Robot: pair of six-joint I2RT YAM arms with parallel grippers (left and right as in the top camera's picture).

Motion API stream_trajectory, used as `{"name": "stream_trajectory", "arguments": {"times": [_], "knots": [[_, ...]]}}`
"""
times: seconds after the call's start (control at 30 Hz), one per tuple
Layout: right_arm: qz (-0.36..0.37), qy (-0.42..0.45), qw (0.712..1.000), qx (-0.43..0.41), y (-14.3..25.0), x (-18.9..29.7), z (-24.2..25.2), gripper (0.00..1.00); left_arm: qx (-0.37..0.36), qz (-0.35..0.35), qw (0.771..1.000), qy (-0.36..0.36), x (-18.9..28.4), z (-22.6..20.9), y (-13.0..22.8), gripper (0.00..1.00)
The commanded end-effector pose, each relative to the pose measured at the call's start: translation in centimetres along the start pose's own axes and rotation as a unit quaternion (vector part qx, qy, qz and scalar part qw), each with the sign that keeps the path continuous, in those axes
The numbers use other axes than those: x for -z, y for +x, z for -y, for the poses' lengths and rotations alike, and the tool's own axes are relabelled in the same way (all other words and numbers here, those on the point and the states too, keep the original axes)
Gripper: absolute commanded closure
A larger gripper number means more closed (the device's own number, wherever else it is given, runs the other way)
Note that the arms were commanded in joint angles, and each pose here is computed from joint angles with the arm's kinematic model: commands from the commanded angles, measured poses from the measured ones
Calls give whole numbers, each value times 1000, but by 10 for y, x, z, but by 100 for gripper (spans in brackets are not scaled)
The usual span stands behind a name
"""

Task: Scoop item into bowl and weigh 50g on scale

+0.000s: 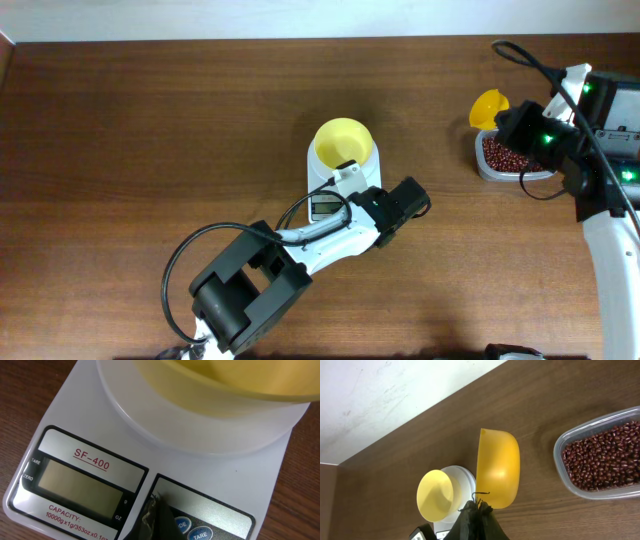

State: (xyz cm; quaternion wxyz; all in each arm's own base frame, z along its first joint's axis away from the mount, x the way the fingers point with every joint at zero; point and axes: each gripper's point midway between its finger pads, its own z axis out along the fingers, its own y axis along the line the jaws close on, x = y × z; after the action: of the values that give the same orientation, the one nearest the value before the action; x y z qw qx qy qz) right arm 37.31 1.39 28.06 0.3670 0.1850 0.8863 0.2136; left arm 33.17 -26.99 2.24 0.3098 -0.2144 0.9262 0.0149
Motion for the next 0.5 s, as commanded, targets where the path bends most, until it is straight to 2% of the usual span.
{"name": "stream_trajectory", "arguments": {"times": [0.0, 0.47], "knots": [[18, 6, 1000, 4, -9, 8, 0, 96, -4, -11, 1000, -17, -11, -7, 11, 100], [12, 8, 1000, 2, -6, 8, 1, 96, -6, -13, 1000, -20, -16, -8, 14, 100]]}}
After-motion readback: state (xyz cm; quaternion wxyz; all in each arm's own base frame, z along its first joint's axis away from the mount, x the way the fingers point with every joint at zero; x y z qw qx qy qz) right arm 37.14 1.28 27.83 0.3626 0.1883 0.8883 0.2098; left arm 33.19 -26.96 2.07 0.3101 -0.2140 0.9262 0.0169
